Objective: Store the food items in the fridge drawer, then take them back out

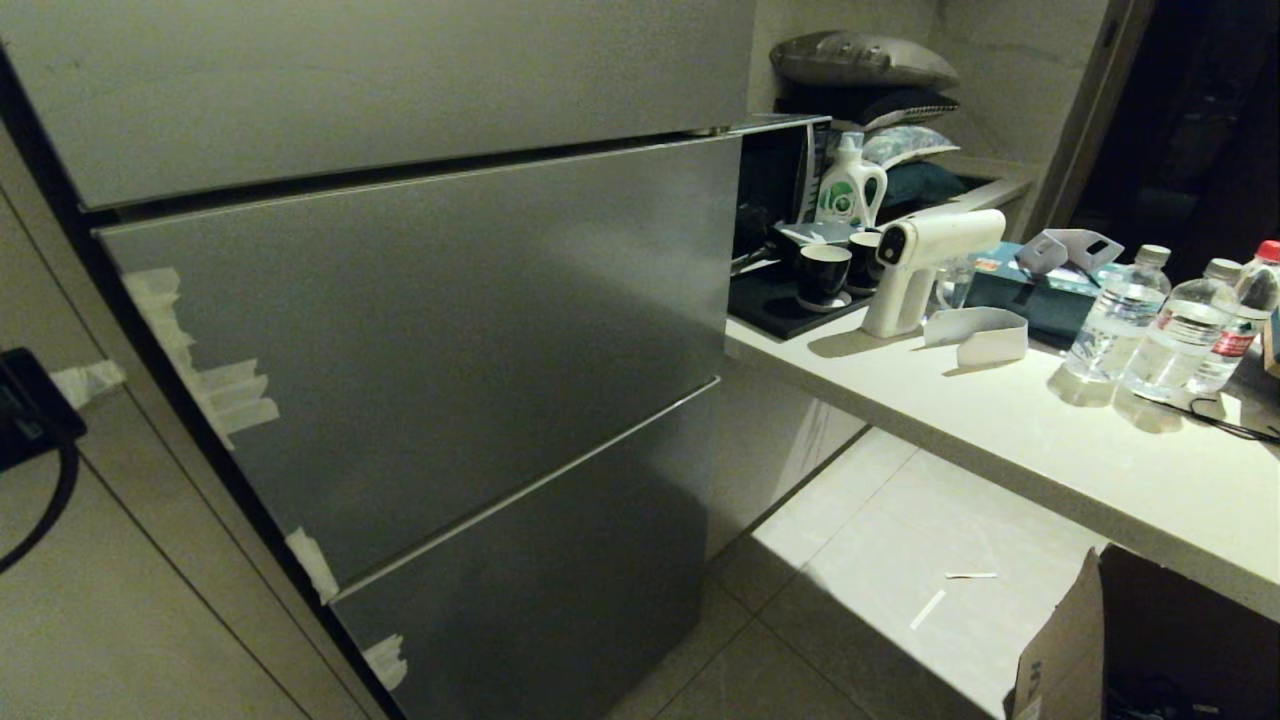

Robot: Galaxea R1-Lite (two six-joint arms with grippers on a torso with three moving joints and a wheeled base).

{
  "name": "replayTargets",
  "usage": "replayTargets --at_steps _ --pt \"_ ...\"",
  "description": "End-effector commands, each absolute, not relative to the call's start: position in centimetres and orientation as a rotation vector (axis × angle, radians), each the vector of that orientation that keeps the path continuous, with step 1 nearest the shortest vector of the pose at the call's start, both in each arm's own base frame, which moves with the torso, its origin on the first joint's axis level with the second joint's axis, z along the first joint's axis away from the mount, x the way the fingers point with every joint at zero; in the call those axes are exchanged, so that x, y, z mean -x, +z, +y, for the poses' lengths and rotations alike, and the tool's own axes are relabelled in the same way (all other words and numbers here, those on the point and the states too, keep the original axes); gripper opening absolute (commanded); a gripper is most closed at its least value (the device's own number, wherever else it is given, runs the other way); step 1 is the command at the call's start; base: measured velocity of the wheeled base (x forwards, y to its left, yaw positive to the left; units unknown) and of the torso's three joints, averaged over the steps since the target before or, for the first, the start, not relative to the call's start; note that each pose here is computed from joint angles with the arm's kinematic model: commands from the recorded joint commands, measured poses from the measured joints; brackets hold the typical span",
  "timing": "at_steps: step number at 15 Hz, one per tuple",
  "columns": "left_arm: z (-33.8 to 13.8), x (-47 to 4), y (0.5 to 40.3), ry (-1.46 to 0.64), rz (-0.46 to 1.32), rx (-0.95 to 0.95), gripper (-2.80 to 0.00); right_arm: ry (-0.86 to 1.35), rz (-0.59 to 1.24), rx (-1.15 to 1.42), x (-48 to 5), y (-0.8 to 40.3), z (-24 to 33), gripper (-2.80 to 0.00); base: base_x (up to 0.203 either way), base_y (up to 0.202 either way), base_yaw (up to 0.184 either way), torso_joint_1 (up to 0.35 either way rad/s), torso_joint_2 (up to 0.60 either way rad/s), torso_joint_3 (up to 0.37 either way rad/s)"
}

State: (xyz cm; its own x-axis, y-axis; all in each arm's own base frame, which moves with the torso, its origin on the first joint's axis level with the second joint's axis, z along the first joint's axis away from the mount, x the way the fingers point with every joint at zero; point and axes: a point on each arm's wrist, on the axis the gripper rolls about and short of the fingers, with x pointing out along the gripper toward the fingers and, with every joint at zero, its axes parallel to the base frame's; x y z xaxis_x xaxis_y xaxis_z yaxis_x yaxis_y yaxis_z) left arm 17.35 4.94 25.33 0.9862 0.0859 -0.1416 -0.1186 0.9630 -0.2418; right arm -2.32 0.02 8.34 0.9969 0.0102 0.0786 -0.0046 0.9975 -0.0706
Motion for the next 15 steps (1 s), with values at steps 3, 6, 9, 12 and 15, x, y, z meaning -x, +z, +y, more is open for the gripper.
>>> replayTargets --at_steps 3,6,9,12,15 --pt "7.1 -19.9 24.1 0.073 0.188 0.293 -2.8 0.009 -0.049 0.071 2.1 7.5 0.0 -2.8 0.0 0.0 0.0 0.0 0.0 0.0" --pt "7.2 -20.5 24.0 0.017 0.177 0.343 -2.8 0.009 -0.048 0.072 2.1 7.5 0.0 -2.8 0.0 0.0 0.0 0.0 0.0 0.0" --pt "7.3 -20.9 24.1 0.014 0.173 0.368 -2.8 0.009 -0.048 0.072 2.1 7.5 0.0 -2.8 0.0 0.0 0.0 0.0 0.0 0.0" --pt "7.3 -21.3 24.1 0.006 0.15 0.391 -2.8 0.008 -0.048 0.069 2.1 7.5 0.0 -2.8 0.0 0.0 0.0 0.0 0.0 0.0" --pt "7.0 -21.7 24.0 -0.011 0.147 0.426 -2.8 0.006 -0.048 0.065 2.1 7.5 0.0 -2.8 0.0 0.0 0.0 0.0 0.0 0.0"
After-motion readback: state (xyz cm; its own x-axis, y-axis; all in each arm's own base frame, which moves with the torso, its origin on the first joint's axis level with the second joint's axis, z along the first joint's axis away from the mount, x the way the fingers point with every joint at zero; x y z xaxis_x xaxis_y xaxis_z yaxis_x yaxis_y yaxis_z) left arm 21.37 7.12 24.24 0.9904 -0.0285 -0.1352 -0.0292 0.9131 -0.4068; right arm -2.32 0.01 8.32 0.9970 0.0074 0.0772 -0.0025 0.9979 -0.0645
